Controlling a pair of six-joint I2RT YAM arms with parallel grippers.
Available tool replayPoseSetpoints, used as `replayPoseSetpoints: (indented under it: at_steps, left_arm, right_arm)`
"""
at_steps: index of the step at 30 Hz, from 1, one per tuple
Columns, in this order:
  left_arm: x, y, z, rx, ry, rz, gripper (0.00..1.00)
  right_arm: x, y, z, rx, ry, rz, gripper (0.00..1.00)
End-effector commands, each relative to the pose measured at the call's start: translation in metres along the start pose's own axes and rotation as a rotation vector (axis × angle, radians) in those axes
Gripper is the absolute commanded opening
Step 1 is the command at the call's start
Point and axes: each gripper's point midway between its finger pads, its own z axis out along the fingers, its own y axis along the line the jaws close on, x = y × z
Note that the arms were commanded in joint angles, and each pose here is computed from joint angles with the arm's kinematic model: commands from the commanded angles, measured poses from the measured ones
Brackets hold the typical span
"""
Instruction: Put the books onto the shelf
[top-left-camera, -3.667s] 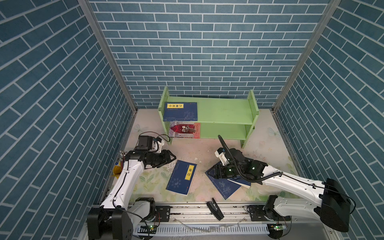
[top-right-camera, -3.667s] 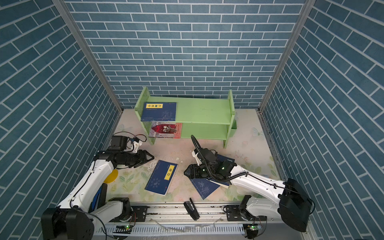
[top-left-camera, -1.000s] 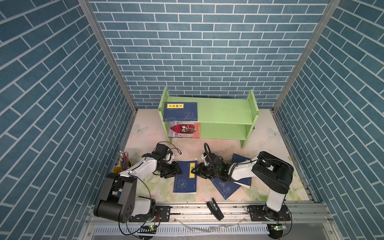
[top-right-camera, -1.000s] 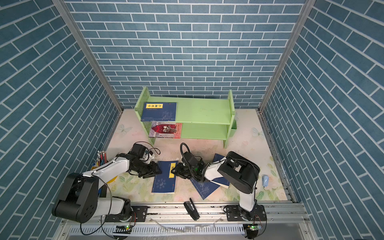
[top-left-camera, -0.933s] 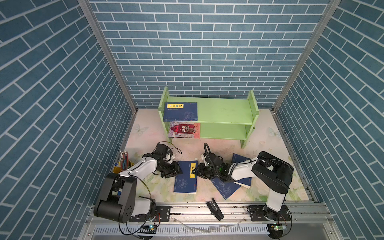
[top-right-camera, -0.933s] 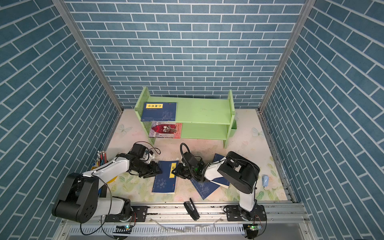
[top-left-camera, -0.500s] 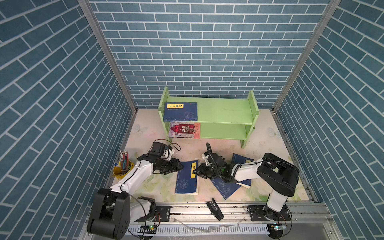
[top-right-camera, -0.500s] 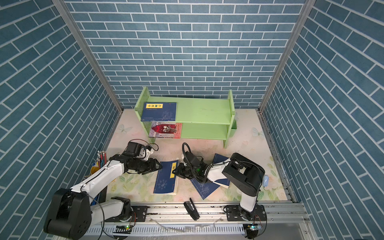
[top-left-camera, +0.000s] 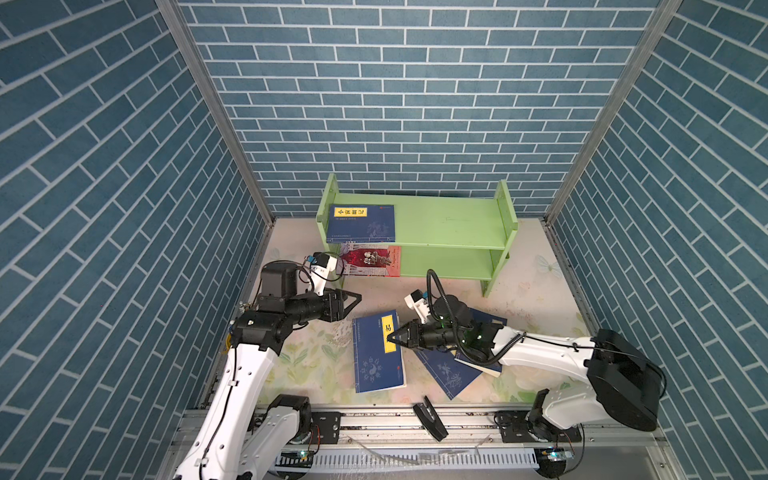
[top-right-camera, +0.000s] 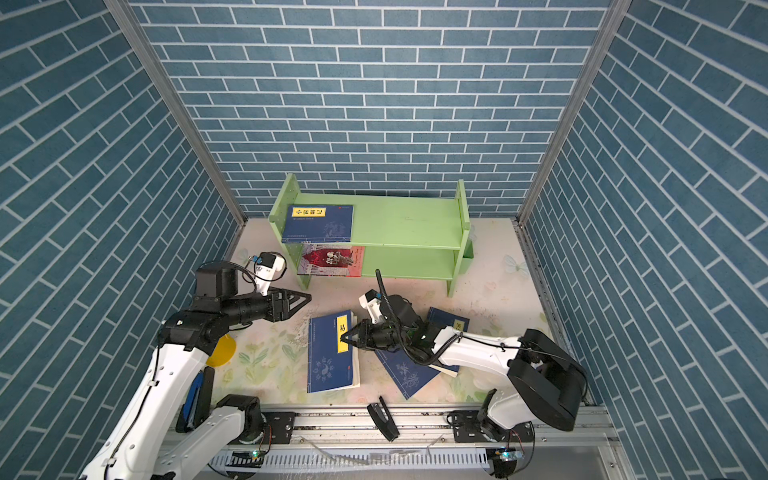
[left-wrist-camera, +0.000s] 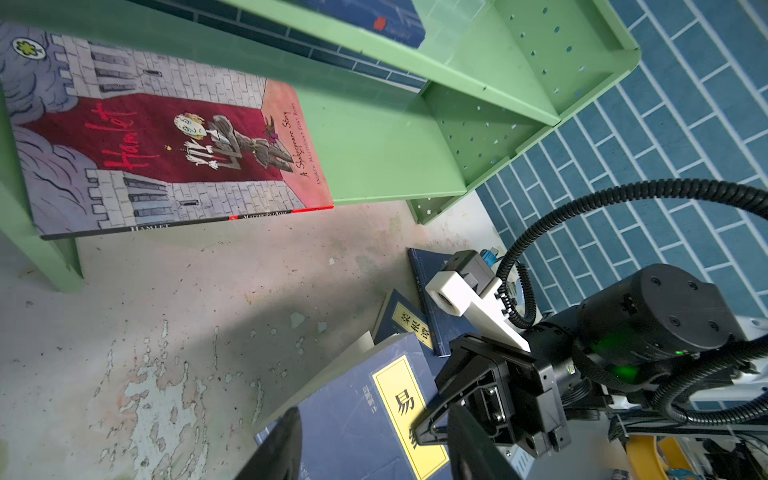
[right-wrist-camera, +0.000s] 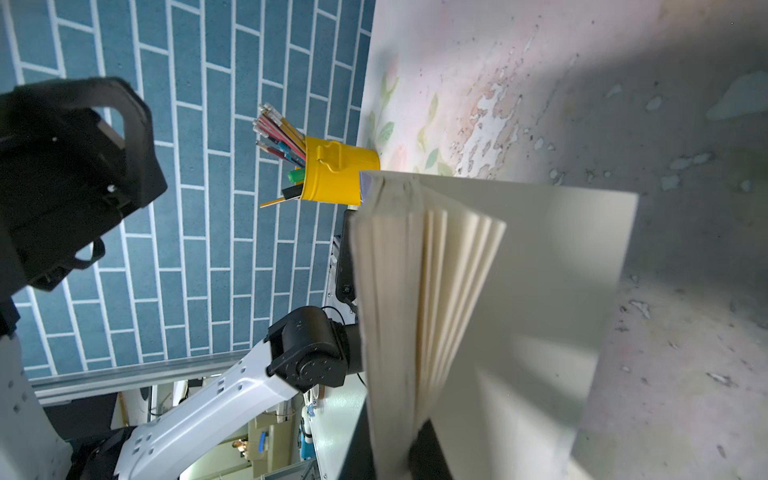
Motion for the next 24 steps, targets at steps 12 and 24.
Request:
replayPoseSetpoints:
  at_steps: [12,24]
  left_arm:
    - [-0.066,-0.073,-0.054,0.419,-0.064,-0.042,0.57]
    - [-0.049,-0.077,-0.047,0.501,-0.062,0.01,0.65]
  right_arm:
    - [-0.043,0.094,-0.086,-0.099,-0.041,-0.237,0.0]
    - [-0.084,0.151,-0.126,-0.207,-0.083,-0.367,0.0]
